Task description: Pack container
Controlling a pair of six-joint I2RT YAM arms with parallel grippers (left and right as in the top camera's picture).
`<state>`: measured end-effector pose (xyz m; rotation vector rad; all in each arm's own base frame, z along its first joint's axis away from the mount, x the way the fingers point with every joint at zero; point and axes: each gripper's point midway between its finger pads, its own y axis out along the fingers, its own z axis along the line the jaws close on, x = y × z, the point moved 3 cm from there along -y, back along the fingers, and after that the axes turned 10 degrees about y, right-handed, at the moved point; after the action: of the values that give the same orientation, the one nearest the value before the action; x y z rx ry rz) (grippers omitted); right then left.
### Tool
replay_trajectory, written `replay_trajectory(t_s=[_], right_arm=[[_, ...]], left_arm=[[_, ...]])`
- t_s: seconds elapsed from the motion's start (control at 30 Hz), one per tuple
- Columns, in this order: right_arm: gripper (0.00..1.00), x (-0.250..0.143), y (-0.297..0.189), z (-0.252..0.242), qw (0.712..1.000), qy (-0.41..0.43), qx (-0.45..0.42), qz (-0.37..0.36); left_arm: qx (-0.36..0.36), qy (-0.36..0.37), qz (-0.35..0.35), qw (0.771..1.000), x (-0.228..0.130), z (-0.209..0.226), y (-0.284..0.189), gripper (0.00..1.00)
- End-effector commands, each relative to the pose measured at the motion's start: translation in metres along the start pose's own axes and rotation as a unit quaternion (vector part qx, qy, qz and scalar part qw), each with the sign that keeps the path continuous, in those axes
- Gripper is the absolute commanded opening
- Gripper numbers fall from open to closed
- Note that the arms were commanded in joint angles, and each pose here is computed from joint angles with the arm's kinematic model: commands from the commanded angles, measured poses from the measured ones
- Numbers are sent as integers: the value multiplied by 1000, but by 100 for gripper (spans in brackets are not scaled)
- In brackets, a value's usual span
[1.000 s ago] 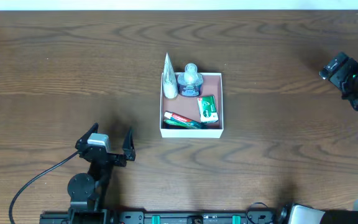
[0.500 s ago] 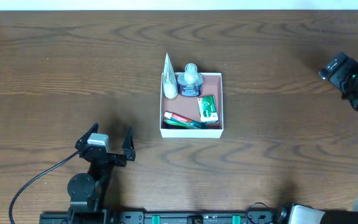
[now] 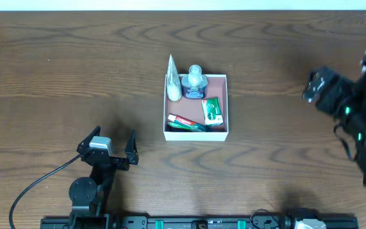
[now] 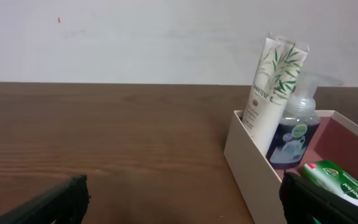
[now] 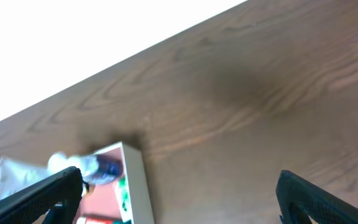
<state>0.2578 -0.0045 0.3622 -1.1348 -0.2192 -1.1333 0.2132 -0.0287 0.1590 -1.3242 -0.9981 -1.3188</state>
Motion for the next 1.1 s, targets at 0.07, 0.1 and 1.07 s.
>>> replay_trajectory(t_s=[0.07, 0.1, 1.07], right_arm=[[99, -36, 1, -19, 1000, -2, 9, 3], [99, -38, 3, -22, 1000, -1, 16, -13], [99, -113, 23, -53, 872, -174, 269, -371]], left_arm=[[-13, -2, 23, 1000, -13, -4, 0, 98], [-13, -2, 23, 1000, -13, -4, 0, 98], [-13, -2, 23, 1000, -13, -4, 0, 98]])
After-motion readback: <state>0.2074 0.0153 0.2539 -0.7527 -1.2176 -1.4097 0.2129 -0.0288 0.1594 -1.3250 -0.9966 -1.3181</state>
